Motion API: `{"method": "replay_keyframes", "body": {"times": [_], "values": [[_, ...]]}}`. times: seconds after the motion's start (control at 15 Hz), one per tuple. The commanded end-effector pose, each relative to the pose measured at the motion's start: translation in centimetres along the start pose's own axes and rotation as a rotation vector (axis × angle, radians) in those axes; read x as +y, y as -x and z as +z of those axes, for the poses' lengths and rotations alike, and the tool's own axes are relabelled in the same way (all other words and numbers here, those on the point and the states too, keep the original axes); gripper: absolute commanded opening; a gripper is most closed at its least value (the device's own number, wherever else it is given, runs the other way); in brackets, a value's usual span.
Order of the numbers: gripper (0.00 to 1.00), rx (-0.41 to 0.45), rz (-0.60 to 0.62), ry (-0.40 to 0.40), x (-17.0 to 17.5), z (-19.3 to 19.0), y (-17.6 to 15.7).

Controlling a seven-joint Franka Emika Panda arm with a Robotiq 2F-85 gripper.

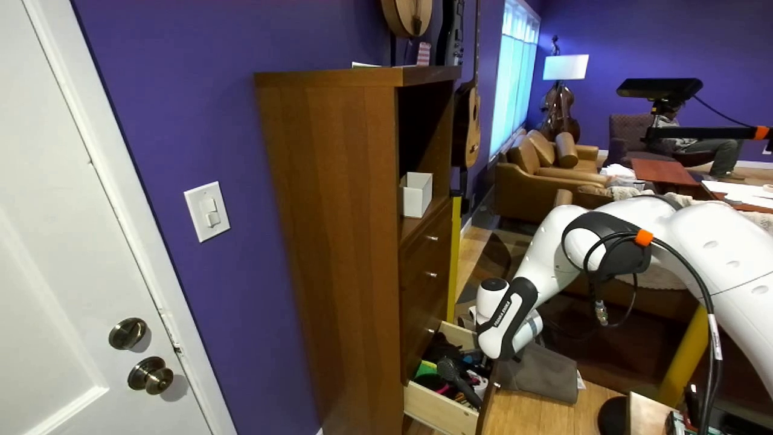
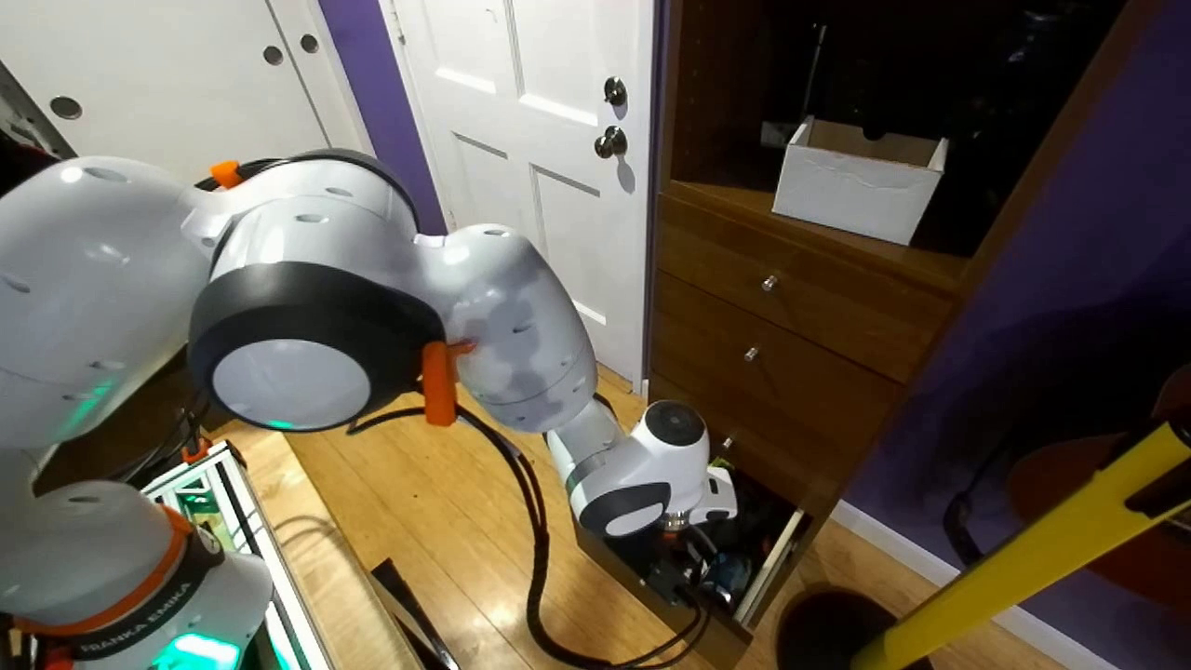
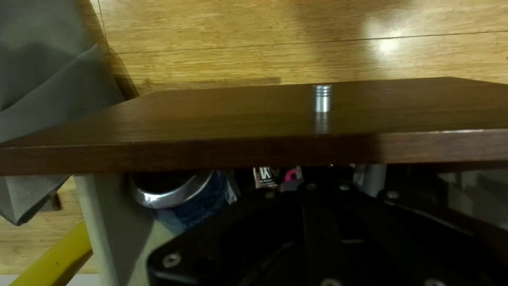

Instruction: Open the third to bottom drawer of the cabinet

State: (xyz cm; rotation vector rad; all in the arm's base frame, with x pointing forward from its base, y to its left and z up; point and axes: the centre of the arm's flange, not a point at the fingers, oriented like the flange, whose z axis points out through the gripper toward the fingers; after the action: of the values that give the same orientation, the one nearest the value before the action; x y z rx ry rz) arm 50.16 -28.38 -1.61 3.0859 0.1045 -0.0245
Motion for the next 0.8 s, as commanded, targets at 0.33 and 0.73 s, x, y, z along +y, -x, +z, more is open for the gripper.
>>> {"method": "replay_keyframes", "body": {"times": [0.33, 0.73], "values": [[0.07, 0.118, -0.041, -0.022, -2.7, -4.8, 0.9], [0.62, 0.117, 0.067, -0.004, -4.9, -12.1, 0.2]]}}
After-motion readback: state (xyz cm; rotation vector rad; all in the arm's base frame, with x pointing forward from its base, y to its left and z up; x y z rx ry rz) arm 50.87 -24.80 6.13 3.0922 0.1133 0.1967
